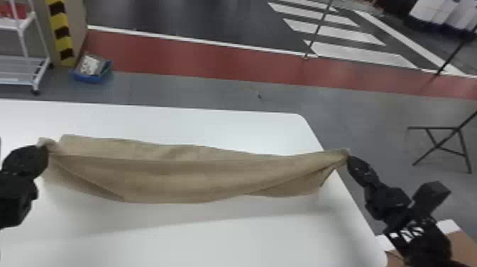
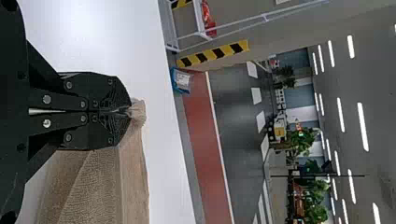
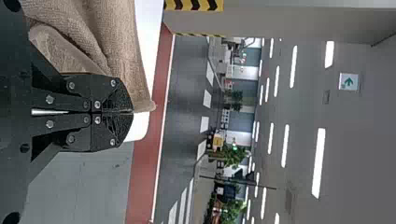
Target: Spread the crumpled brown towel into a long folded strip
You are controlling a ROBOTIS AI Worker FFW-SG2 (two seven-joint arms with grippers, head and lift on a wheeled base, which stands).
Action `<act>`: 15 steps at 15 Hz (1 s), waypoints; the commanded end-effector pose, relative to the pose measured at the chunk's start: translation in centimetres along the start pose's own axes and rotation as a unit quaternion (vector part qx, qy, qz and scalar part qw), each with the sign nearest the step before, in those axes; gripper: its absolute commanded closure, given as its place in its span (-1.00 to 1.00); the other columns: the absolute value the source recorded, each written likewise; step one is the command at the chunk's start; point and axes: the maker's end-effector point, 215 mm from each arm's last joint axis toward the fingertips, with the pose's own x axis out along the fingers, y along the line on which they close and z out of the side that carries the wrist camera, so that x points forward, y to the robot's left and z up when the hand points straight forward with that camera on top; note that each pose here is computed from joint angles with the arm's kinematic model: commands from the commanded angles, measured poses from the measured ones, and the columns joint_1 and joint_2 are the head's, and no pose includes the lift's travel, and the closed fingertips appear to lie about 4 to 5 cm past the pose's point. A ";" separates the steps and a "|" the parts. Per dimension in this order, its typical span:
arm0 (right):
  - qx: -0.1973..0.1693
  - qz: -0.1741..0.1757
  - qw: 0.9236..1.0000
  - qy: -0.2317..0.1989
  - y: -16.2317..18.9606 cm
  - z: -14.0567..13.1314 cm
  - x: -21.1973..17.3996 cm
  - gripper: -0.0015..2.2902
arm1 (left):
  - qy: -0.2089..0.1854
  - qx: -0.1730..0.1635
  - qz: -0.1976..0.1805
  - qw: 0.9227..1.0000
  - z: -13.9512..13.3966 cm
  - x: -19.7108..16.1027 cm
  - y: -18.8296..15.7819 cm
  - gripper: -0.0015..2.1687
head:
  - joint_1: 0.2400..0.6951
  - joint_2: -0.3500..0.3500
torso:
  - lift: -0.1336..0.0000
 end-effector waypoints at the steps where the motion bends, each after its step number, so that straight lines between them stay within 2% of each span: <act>1: 0.008 -0.016 1.000 0.002 -1.6 -0.6 0.8 0.38 | -0.003 0.006 0.007 1.000 1.4 2.2 0.1 0.21 | 1.00 -0.99 | -0.86; 6: 0.011 -0.024 1.000 0.002 -2.8 0.0 5.1 0.39 | 0.013 0.019 0.008 1.000 2.0 6.9 -1.0 0.21 | 1.00 -1.00 | -0.86; 10: -0.001 -0.014 1.000 0.011 -1.3 0.2 9.3 0.39 | 0.028 0.026 0.007 0.999 1.1 10.6 -2.4 0.21 | 1.00 -0.98 | -0.86; 15: -0.011 -0.009 1.000 0.012 -0.1 -0.1 11.1 0.39 | 0.024 0.028 0.012 0.999 0.9 12.4 -2.5 0.18 | 0.99 -0.88 | -0.86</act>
